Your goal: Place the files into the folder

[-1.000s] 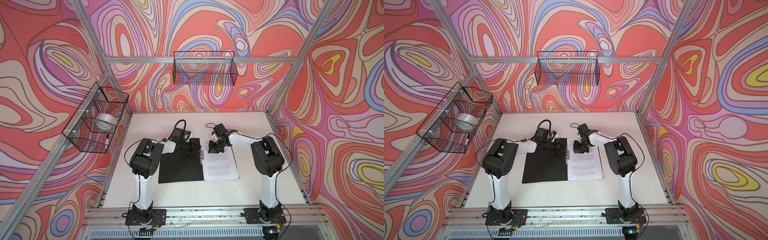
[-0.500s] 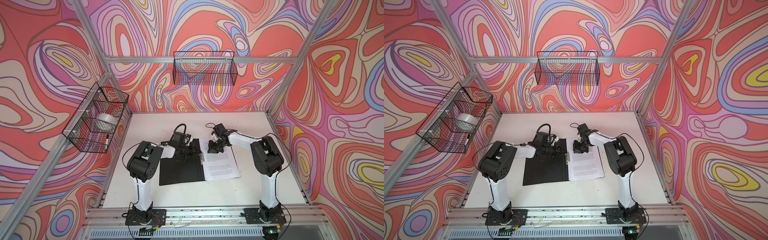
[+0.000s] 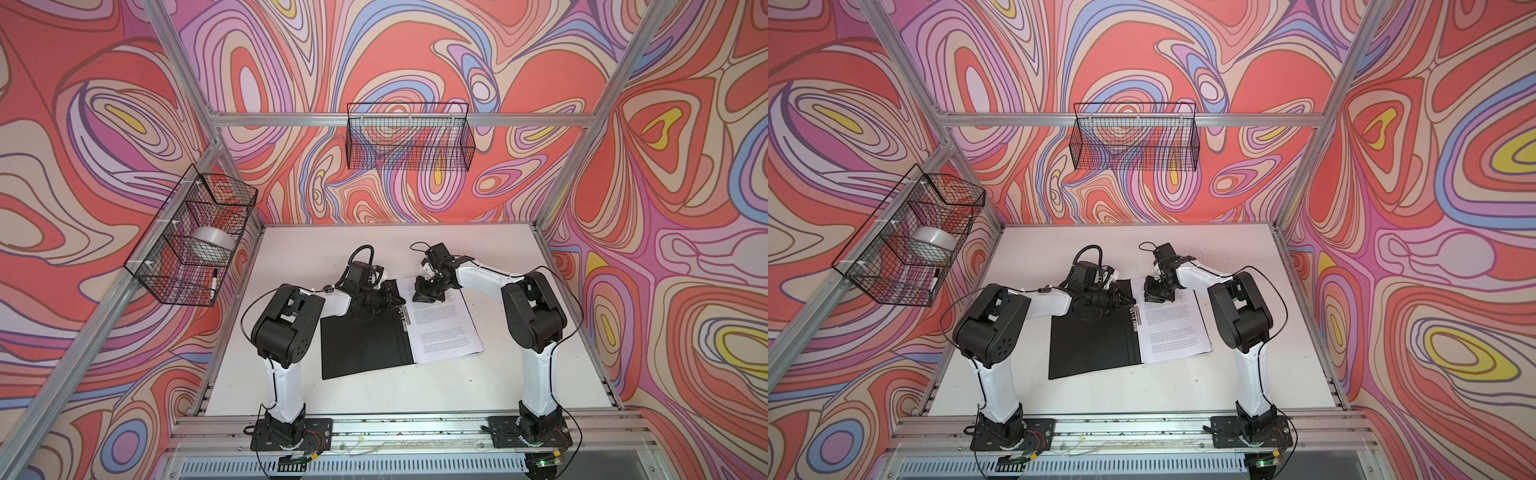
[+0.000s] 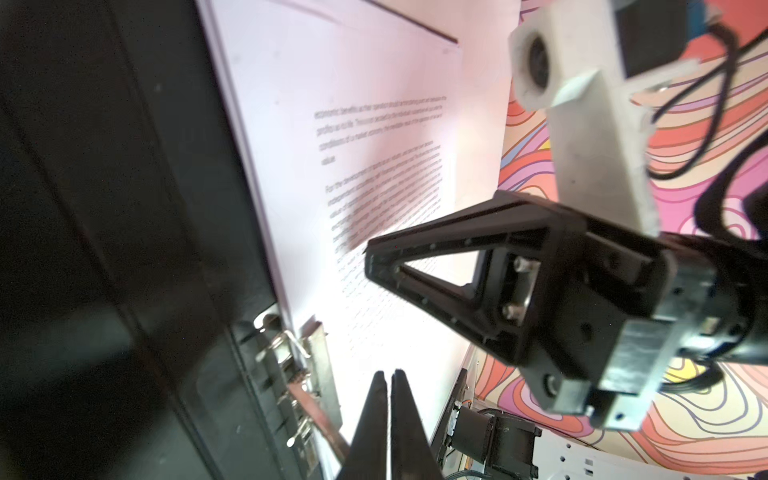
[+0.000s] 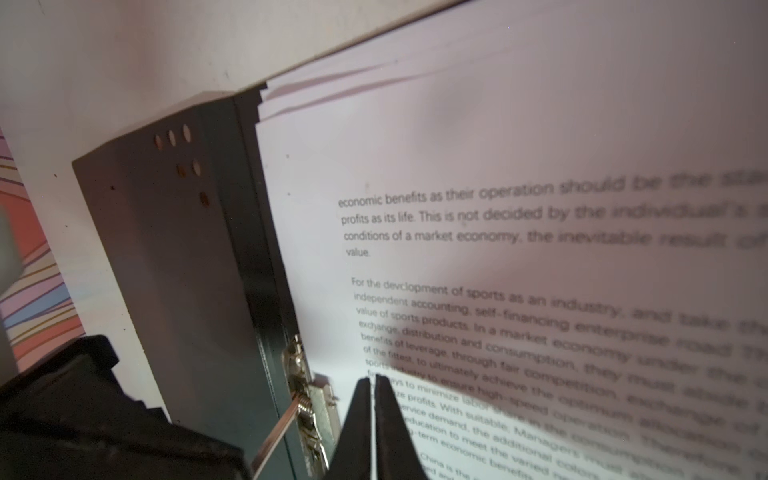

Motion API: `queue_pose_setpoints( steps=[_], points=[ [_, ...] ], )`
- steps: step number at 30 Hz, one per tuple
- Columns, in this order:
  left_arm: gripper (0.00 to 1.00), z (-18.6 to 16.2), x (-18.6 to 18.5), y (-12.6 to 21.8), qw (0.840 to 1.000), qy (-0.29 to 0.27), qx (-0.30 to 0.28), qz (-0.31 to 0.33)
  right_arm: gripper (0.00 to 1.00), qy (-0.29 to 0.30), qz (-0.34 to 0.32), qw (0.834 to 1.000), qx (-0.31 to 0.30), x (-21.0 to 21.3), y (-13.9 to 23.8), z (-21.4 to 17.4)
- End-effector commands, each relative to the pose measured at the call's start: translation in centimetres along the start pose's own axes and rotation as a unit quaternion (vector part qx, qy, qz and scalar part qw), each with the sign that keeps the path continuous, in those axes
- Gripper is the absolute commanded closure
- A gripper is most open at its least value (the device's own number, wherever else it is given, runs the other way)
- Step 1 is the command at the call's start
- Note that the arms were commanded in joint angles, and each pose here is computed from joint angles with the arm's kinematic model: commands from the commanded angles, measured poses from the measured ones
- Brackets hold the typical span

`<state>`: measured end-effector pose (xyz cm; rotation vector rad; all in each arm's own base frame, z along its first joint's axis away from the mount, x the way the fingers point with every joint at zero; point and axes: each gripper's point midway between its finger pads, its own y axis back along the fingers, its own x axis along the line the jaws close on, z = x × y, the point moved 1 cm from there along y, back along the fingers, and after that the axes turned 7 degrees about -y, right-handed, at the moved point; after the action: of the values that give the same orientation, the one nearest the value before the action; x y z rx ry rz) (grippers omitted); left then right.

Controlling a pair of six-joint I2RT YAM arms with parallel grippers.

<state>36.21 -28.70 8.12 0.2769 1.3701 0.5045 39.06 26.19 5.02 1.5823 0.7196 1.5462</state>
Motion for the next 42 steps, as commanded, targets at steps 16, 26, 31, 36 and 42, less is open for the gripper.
queue_pose_setpoints(
  steps=[16, 26, 31, 36, 42],
  points=[
    [0.0, 0.2, -6.1, 15.7, 0.948, -0.169, -0.176, 0.203, 0.02, -0.081, 0.124, 0.966, -0.212, 2.2, 16.8, 1.2],
    [0.0, -5.4, -1.3, 18.0, 0.947, -0.098, -0.194, 0.237, 0.23, -0.226, 0.138, 0.951, -0.159, -0.9, 14.0, -1.3],
    [0.04, -7.9, 1.5, 16.0, 0.96, -0.054, -0.14, 0.234, 0.34, -0.243, 0.043, 0.95, -0.19, -4.7, 12.9, -2.7],
    [0.04, -9.6, 3.3, 14.4, 0.969, -0.024, -0.105, 0.22, 0.17, -0.165, 0.034, 0.972, -0.166, -2.2, 12.6, -3.9],
    [0.05, -11.7, 6.0, 12.7, 0.975, 0.018, -0.085, 0.206, 0.33, -0.202, 0.071, 0.969, -0.121, 1.5, 9.3, -6.2]
  ],
)
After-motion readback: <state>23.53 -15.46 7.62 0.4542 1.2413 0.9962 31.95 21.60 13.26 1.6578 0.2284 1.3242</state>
